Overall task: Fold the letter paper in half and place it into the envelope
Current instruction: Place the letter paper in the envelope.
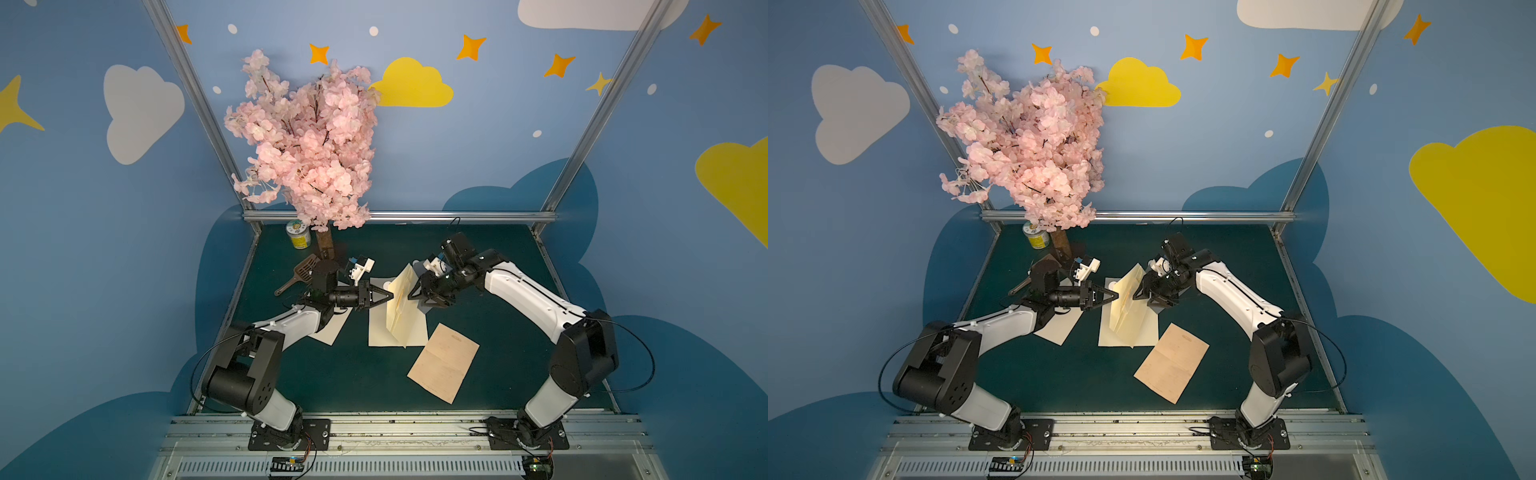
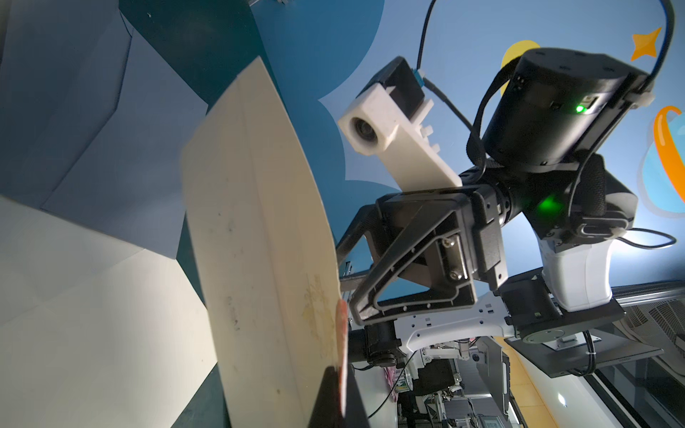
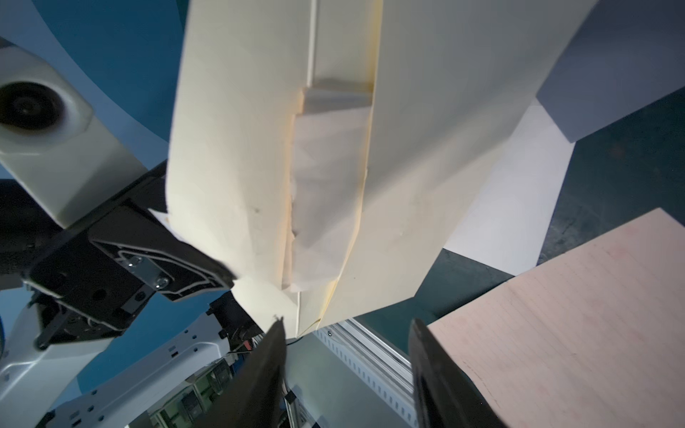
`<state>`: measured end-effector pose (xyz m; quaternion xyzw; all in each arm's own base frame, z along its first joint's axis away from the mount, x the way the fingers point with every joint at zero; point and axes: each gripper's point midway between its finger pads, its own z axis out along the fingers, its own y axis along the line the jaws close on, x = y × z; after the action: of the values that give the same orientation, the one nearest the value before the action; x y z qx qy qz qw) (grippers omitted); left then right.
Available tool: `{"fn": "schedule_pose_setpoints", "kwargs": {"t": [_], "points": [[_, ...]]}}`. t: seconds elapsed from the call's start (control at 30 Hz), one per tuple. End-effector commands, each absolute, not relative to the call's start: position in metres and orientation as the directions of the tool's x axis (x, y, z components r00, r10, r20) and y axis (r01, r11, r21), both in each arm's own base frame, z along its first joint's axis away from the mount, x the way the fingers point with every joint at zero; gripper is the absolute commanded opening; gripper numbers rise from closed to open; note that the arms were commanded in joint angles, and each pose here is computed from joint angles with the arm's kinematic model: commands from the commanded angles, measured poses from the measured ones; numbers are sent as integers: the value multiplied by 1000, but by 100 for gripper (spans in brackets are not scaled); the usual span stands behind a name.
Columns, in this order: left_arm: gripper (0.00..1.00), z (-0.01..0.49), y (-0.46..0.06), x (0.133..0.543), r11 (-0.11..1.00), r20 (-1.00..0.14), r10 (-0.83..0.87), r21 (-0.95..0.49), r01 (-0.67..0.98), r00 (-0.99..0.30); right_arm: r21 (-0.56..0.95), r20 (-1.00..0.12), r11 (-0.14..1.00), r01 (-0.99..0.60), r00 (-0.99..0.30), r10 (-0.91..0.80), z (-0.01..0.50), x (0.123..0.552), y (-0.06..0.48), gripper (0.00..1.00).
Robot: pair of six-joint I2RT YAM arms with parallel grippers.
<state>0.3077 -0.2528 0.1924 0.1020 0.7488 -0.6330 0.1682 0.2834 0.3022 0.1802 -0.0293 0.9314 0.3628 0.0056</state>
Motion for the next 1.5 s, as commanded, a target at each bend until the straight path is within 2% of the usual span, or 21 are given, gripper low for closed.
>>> {"fn": "schedule_pose_setpoints", "kwargs": {"t": [0.0,0.1,0.2,0.7,1.0,1.33,1.47], "points": [[3,198,-252,303,161,-403,-47,-906,392,-914,653,-39,754,-72,-997,-61,176,290,306,68],[3,197,-252,303,160,-401,-51,-907,389,-915,647,-33,759,-71,-997,-65,171,294,309,74],[3,198,-252,303,156,-398,-59,-910,385,-916,635,-30,769,-68,-997,-64,165,298,310,75],[3,198,-252,305,149,-391,-92,-915,376,-916,578,4,813,-74,-996,-94,133,304,316,76],[3,194,-252,305,153,-385,-99,-917,368,-918,575,-18,813,-94,-995,-102,140,304,314,76],[3,197,-255,305,144,-384,-100,-918,368,-918,477,37,877,-54,-996,-82,105,309,304,77],[3,198,-255,305,145,-386,-102,-918,370,-917,494,27,867,-70,-995,-96,109,312,309,77]]}}
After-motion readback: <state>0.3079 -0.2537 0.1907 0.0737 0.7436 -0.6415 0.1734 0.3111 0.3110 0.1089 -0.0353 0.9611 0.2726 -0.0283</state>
